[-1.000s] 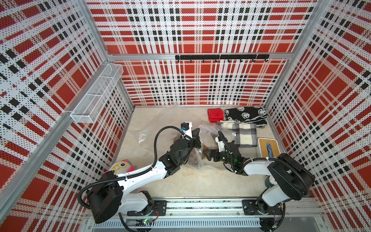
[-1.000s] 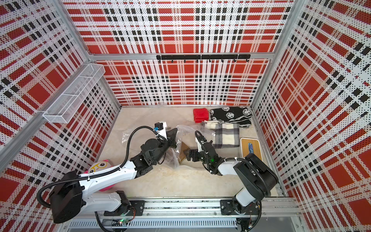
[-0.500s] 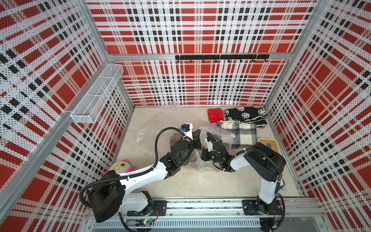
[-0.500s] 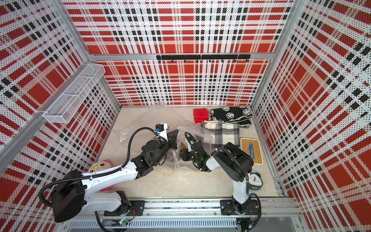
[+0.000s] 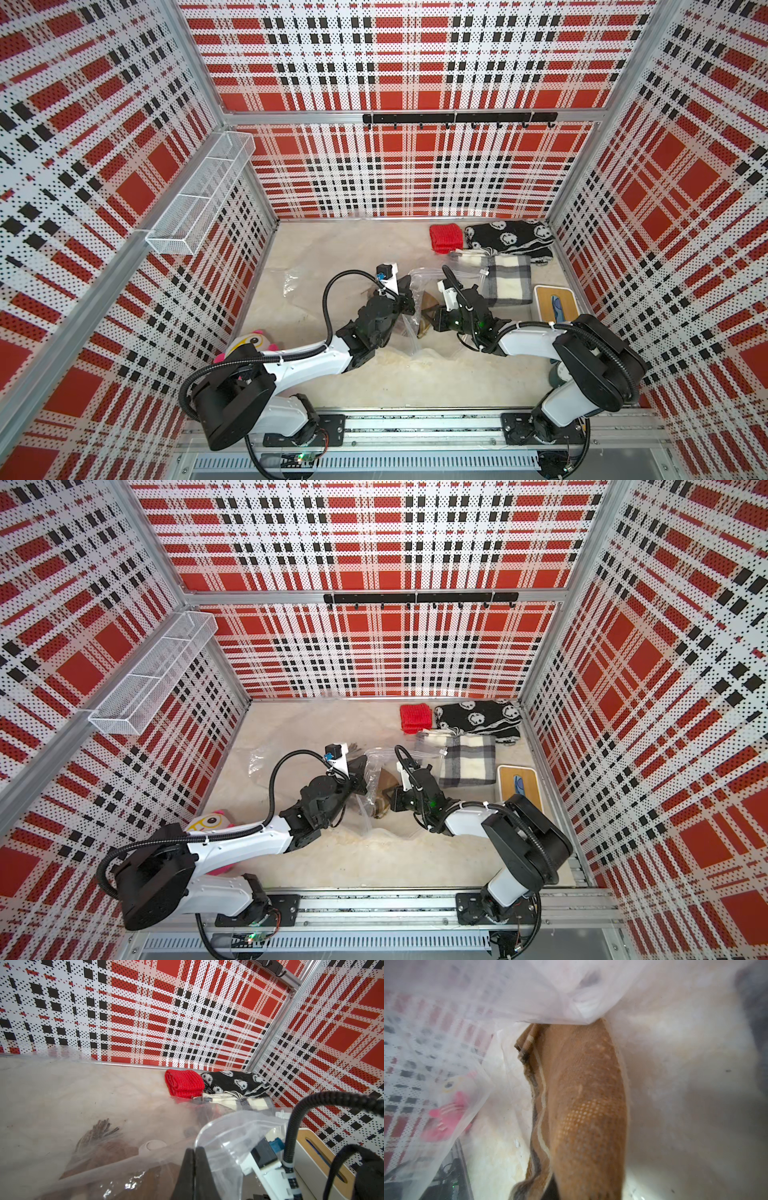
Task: Take the scarf out of the vacuum bag
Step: Take out the scarf from the vacuum bag.
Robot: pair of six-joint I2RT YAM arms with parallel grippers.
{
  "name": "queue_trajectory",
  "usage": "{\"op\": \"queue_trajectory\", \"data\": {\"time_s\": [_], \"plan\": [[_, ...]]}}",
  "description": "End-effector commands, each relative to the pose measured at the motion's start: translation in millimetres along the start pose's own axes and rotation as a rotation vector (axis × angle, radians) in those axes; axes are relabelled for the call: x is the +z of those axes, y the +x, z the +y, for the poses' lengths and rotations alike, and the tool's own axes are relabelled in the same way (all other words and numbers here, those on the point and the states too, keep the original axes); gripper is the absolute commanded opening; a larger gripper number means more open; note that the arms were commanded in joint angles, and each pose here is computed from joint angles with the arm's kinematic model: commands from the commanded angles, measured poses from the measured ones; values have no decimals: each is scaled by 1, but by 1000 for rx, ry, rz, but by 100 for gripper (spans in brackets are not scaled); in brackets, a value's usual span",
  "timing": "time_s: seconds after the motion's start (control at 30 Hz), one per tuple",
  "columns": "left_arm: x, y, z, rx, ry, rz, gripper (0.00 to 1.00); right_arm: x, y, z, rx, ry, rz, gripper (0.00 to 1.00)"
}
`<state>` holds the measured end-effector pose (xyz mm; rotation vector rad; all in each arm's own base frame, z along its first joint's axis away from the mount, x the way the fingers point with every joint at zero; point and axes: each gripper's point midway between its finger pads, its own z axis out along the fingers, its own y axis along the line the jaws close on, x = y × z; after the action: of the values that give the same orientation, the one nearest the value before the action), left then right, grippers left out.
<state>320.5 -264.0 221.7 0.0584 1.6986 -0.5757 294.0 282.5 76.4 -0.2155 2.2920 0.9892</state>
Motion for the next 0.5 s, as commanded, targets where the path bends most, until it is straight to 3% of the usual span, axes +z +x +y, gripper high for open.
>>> {"op": "queue_trajectory", "data": {"time_s": [0.0, 0.27, 0.47], "plan": [[-5, 3, 20, -21, -88, -33, 0, -11, 12, -3, 30, 29, 81, 13], [-15, 35, 34, 5, -118, -8, 0, -34, 15, -18, 71, 155, 142, 13], [-9, 47, 48, 7, -113, 22, 0, -51, 24, -23, 97, 176, 175, 12]]}}
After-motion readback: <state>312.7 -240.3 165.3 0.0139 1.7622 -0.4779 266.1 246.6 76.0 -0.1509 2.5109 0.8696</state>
